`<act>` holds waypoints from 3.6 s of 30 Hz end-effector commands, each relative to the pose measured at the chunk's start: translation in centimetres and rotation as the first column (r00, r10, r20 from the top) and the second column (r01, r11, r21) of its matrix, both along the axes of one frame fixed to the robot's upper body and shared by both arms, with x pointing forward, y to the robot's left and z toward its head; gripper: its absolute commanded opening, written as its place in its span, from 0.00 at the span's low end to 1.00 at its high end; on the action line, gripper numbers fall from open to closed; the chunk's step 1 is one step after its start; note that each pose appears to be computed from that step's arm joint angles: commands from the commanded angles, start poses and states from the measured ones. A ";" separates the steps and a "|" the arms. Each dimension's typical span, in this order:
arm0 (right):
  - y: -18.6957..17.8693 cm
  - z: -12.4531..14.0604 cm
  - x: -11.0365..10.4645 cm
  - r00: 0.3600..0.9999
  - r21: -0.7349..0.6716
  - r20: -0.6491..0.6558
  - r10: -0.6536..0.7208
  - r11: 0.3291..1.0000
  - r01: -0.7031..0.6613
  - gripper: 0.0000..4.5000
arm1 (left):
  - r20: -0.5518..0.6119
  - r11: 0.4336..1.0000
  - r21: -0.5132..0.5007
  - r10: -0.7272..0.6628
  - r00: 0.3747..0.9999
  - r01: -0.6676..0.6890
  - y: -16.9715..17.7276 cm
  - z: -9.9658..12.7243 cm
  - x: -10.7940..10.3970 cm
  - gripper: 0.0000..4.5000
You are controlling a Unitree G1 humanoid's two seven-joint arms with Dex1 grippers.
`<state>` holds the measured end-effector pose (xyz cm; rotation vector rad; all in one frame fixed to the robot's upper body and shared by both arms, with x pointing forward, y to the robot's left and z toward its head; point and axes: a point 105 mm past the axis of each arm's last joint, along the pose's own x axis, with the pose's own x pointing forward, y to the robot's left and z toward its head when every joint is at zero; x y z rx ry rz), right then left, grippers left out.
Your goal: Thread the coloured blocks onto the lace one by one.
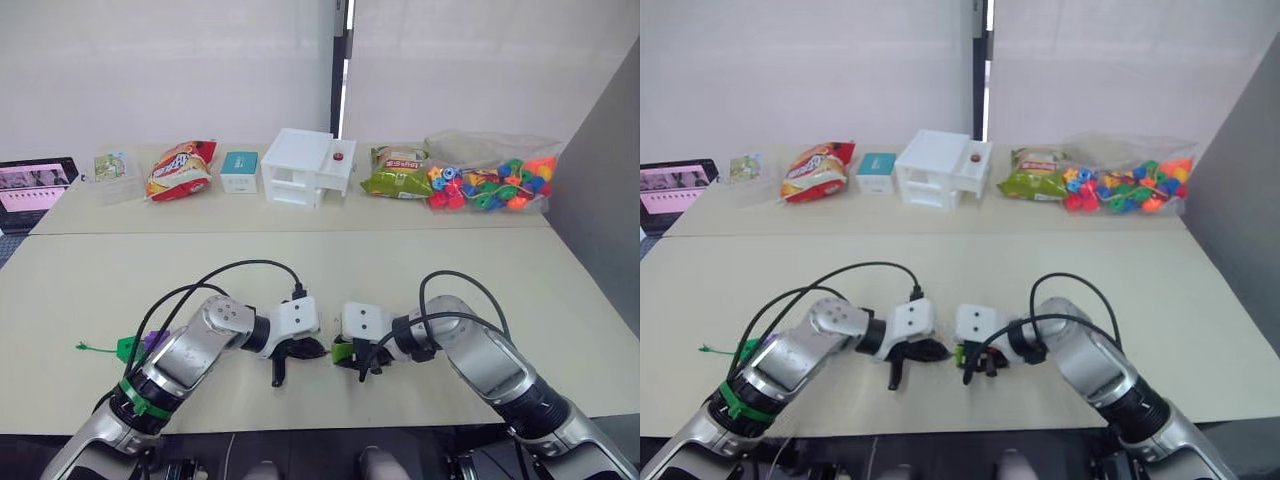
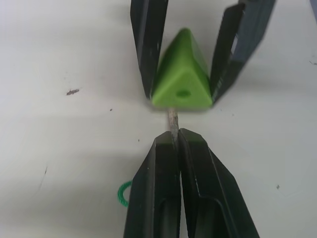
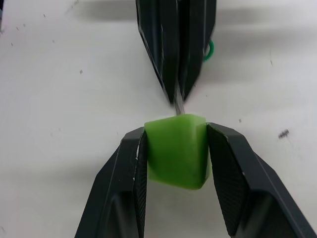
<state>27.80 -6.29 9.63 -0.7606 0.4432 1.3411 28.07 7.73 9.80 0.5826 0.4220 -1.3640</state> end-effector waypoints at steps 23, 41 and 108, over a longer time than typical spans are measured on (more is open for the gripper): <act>-0.4 -2.2 -0.5 0.997 -0.050 -0.074 -0.018 0.999 0.014 0.29 | 0.069 0.999 -0.024 -0.026 0.997 0.028 1.1 1.9 -1.1 0.00; -0.5 -2.3 -0.8 0.996 -0.054 -0.085 -0.013 0.998 0.008 0.29 | 0.081 0.999 -0.041 -0.012 0.997 0.016 1.3 1.6 -0.7 0.00; -1.1 -2.7 -1.0 0.990 -0.047 -0.102 -0.099 0.994 0.095 0.29 | 0.077 0.981 -0.186 -0.034 0.996 0.048 -1.7 2.3 -0.3 0.57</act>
